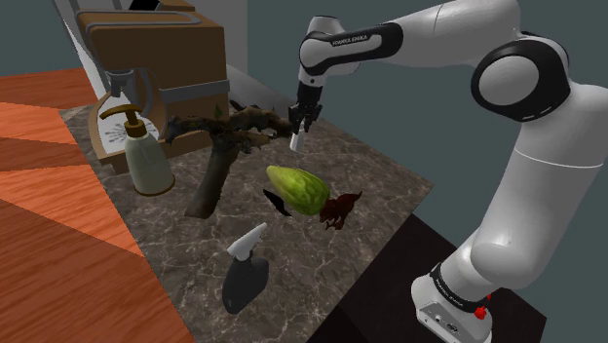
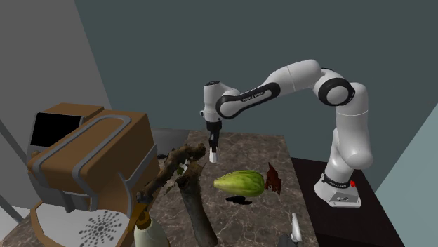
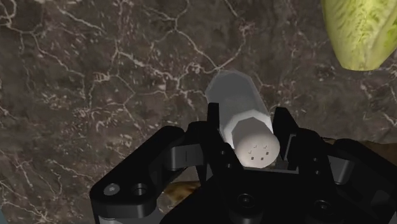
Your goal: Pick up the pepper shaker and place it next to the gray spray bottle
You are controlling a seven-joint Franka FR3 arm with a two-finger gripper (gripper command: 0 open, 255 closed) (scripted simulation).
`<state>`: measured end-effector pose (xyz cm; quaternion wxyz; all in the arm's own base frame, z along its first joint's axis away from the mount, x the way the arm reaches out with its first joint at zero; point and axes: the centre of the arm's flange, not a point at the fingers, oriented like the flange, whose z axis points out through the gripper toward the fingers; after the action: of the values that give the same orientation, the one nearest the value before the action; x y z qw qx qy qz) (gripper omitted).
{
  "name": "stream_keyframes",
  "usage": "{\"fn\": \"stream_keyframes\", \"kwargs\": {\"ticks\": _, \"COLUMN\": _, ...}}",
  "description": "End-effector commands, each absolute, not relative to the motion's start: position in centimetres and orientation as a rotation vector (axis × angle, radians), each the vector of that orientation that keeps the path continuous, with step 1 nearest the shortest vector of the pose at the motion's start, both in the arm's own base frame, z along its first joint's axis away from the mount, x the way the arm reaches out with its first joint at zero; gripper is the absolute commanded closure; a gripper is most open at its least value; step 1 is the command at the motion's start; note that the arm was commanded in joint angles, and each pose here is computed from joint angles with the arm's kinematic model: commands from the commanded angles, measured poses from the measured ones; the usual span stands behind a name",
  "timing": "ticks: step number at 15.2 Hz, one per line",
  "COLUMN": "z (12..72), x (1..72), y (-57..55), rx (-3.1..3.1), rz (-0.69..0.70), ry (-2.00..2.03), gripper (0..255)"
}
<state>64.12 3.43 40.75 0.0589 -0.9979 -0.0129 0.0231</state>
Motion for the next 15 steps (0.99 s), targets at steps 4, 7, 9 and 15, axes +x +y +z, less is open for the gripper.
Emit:
{"fn": "stream_keyframes", "kwargs": {"ticks": 4, "z": 43.4, "x": 64.1, "y": 3.5, "rx": -3.023, "rz": 0.071, "ry": -0.039, "gripper": 255}}
{"fn": "stream_keyframes", "kwargs": {"ticks": 7, "z": 45.0, "x": 64.1, "y": 3.5, "rx": -3.023, "rz": 0.071, "ry": -0.039, "gripper": 255}}
{"fn": "stream_keyframes", "kwargs": {"ticks": 9, "z": 46.0, "x": 64.1, "y": 3.5, "rx": -3.023, "rz": 0.071, "ry": -0.039, "gripper": 255}}
{"fn": "stream_keyframes", "kwargs": {"ticks": 15, "z": 49.2, "x": 64.1, "y": 3.5, "rx": -3.023, "rz": 0.071, "ry": -0.039, "gripper": 255}}
